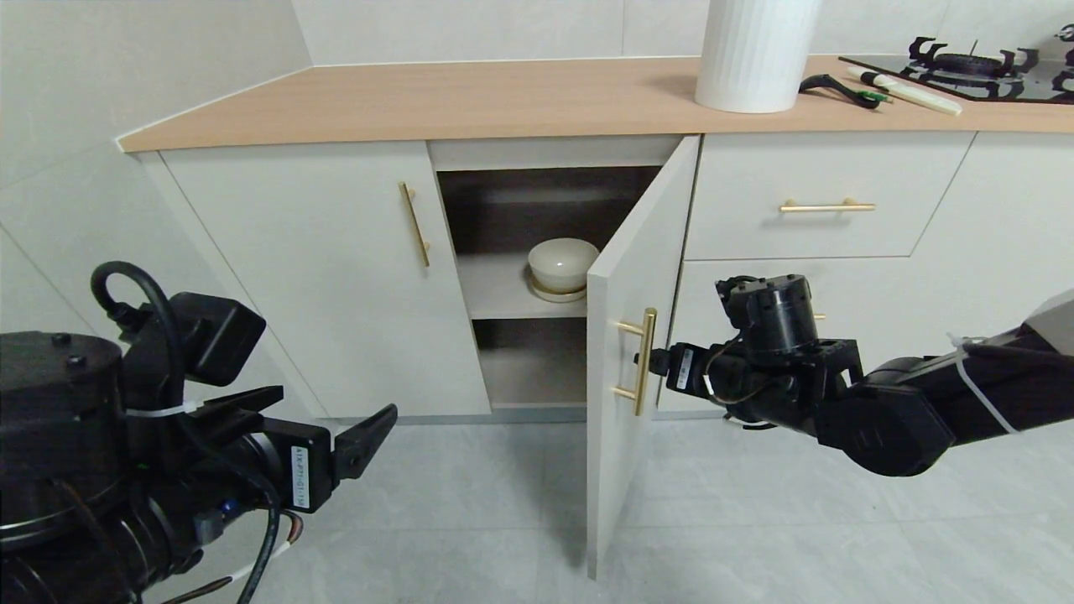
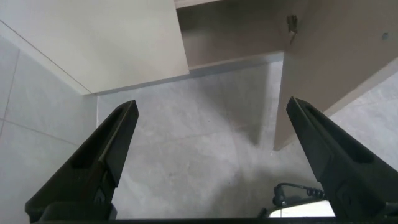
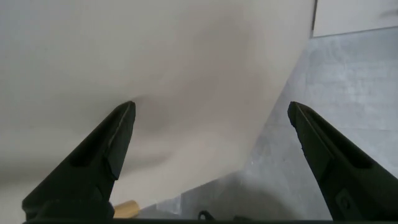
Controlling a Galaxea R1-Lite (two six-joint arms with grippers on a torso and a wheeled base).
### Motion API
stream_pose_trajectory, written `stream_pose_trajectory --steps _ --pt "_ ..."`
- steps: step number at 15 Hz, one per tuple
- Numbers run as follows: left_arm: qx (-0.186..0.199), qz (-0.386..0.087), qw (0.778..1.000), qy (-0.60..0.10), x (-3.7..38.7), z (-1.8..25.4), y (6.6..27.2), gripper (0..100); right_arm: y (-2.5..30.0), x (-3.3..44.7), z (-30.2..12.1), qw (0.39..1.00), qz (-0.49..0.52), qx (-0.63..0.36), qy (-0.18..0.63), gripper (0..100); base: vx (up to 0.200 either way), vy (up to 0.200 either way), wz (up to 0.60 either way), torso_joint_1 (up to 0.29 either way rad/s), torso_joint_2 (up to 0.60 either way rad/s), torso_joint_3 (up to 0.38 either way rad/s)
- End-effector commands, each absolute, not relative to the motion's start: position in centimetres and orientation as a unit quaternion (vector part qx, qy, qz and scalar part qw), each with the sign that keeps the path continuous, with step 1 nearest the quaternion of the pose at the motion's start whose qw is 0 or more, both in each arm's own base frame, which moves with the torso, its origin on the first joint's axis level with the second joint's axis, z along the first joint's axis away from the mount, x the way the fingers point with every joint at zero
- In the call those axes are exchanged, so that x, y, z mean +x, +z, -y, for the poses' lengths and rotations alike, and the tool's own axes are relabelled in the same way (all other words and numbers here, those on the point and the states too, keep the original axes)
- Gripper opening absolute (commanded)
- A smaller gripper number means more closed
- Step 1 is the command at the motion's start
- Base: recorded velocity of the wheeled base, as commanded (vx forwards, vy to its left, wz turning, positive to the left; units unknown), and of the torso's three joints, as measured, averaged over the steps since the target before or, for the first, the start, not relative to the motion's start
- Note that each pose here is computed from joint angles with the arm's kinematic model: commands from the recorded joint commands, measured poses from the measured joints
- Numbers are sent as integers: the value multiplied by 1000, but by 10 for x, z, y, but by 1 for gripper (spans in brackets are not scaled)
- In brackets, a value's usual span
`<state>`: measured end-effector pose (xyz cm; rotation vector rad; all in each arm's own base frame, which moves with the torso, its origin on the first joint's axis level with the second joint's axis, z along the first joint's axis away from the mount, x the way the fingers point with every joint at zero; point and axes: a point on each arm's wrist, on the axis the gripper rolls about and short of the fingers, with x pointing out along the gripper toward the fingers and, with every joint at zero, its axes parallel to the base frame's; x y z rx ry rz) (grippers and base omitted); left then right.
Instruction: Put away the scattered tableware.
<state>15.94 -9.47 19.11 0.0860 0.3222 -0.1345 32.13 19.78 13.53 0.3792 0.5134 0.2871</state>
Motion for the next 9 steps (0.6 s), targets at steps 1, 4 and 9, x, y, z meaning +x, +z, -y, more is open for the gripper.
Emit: stream_pose_trajectory --steps 1,4,9 --pt "45 -163 983 -66 160 95 190 100 131 322 -199 939 -256 184 140 100 0 0 0 0 0 0" --pt "45 -163 983 -66 159 95 190 100 132 322 -203 935 -257 202 141 100 200 0 0 2 2 2" --pt "45 -165 983 -66 160 95 189 100 134 327 -212 928 -249 234 146 100 200 0 0 3 2 2"
